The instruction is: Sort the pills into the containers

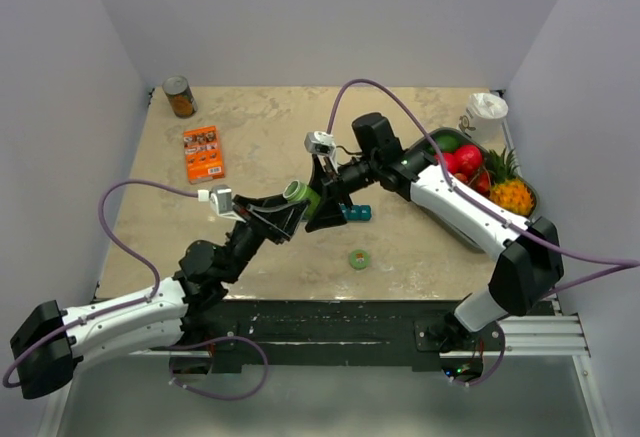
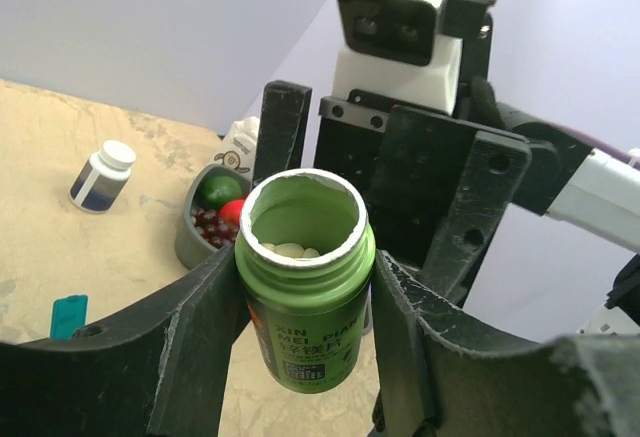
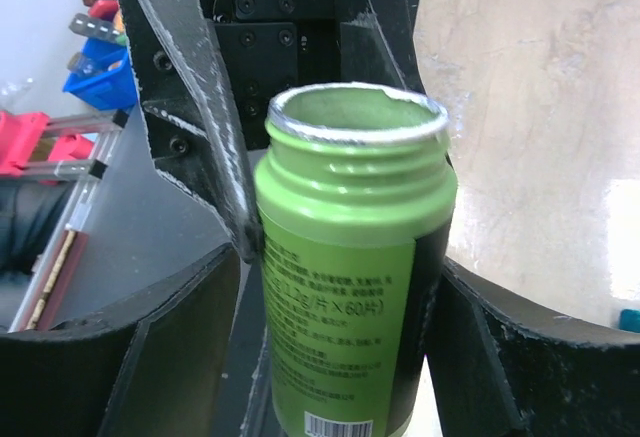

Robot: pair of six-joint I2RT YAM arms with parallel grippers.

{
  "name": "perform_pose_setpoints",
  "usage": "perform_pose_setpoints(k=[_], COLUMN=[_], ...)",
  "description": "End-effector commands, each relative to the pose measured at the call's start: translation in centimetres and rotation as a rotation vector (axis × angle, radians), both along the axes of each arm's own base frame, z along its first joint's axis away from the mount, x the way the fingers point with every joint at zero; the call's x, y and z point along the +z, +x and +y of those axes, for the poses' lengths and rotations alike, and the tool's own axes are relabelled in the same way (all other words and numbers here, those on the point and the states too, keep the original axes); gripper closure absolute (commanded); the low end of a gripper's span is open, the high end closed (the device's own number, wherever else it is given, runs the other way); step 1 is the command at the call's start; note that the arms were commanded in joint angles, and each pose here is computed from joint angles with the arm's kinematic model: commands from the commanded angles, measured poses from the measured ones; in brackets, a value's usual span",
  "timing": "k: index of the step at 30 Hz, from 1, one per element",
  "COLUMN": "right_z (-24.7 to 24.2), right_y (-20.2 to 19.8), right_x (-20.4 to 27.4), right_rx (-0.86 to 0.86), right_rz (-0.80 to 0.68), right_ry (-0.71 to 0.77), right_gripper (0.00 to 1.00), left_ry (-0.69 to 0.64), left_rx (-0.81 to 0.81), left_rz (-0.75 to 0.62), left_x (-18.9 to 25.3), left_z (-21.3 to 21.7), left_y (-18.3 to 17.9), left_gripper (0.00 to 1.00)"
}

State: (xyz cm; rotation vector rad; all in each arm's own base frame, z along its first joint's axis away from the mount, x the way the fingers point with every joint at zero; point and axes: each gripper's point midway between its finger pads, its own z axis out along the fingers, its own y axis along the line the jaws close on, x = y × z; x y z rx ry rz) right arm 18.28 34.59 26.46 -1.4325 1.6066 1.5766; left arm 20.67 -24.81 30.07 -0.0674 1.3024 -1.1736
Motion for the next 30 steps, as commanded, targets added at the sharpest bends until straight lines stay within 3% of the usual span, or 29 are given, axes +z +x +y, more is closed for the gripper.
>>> perform_pose_setpoints(k=[1,18,20,23,24,29,30], right_z=[0.3,0.5,0.49,0.46,0.49,-0.04,-0.09], right_y=[-0.29,-0.35,-0.33,-0.45,-0.5,-0.15,0.33], right_x=[1.37,2.08,1.98,2.09,2.09,1.84,1.49], right_rx=[0.022,0.037,0.039,0.047,0.048,0.022,-0.007], right_rz=[0.054,0.139,0.147,0.151,0.149,0.094,0.064], right_ry=[0.055,0.077,0.078,0.084,0.084,0.075,0.058], right_gripper=[0.32,0.41,0.47,0.64,0.74,1.0,1.0], left_ry=[-0.176,-0.223,-0.226,-0.223,-0.219,-0.185,-0.165], left_rx=[0.022,0.023,0.023,0.022,0.025,0.027,0.031], left_rz=[-0.111,-0.135,-0.138,-0.143,-0.146,-0.159,-0.159], left_x=[4.43,3.88,3.9,3.95,3.94,3.98,3.8], left_z=[1.89,2.24,2.2,2.19,2.2,2.26,2.25], left_y=[-0.75,-1.08,-1.1,-1.16,-1.14,-1.32,-1.3], left_gripper=[1.0,1.0,1.0,1.0,1.0,0.99,0.85])
